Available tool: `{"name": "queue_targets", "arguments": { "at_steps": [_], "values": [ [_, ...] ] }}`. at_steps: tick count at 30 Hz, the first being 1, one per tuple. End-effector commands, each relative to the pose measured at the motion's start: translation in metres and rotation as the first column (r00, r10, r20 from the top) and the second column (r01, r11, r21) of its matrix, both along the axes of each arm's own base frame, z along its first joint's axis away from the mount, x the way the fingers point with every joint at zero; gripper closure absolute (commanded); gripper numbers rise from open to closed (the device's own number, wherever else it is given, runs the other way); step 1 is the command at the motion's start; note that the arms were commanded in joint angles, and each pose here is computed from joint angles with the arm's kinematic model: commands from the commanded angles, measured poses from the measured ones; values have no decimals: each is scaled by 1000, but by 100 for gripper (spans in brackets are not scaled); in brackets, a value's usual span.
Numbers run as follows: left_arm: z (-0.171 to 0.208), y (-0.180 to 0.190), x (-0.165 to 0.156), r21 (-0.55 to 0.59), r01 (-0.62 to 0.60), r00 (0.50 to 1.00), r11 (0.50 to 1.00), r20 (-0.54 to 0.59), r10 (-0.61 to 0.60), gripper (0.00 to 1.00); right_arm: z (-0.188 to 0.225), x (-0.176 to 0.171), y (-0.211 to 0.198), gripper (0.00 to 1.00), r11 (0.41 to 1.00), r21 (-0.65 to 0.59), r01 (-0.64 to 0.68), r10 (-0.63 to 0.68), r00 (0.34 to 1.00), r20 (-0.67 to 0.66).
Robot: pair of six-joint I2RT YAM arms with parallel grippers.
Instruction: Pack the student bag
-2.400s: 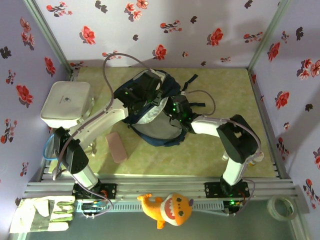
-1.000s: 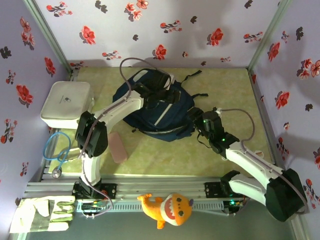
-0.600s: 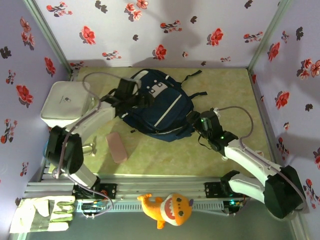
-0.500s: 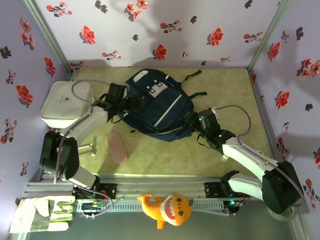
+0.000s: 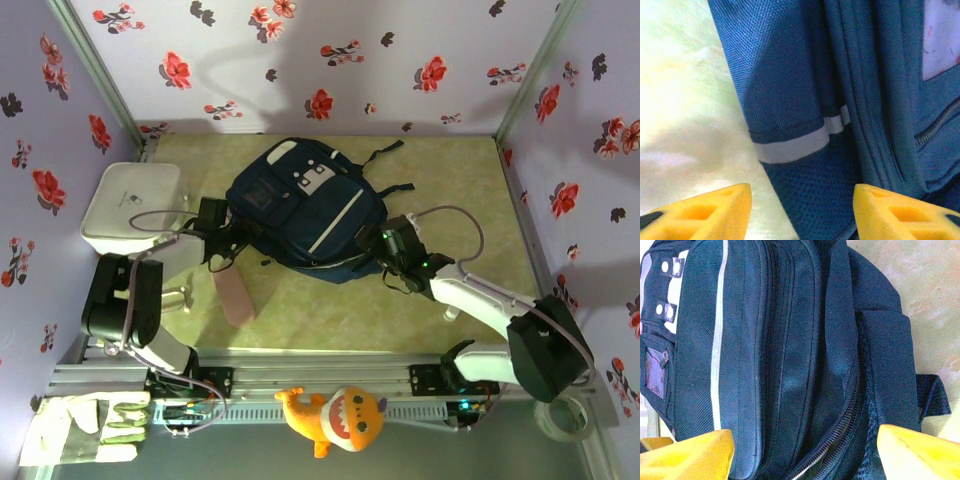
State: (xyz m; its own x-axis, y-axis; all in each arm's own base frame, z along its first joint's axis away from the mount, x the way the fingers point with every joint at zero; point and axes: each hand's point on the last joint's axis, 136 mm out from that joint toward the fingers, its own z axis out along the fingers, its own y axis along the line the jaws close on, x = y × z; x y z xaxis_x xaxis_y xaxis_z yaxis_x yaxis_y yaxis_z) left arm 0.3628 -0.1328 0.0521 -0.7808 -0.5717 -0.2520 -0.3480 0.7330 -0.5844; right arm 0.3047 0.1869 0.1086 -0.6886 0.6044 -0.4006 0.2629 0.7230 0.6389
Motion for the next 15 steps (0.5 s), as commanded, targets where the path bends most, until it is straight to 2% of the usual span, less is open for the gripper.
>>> {"name": "queue_targets", "arguments": {
  "at_steps": [1, 8, 15],
  "values": [
    [-4, -2, 9, -73, -48, 999, 996, -3, 48, 48, 8, 5, 7, 24, 1000, 20, -2, 2, 1000, 20],
    [-20, 5, 12, -95, -111, 994, 989, -34, 108, 55, -3, 2, 4, 24, 1000, 8, 8, -8, 1000, -5],
    [-24, 1, 17, -124, -117, 993, 985, -30, 115, 61, -13, -1, 4, 25, 1000, 18, 23, -22, 999, -44]
  ]
}}
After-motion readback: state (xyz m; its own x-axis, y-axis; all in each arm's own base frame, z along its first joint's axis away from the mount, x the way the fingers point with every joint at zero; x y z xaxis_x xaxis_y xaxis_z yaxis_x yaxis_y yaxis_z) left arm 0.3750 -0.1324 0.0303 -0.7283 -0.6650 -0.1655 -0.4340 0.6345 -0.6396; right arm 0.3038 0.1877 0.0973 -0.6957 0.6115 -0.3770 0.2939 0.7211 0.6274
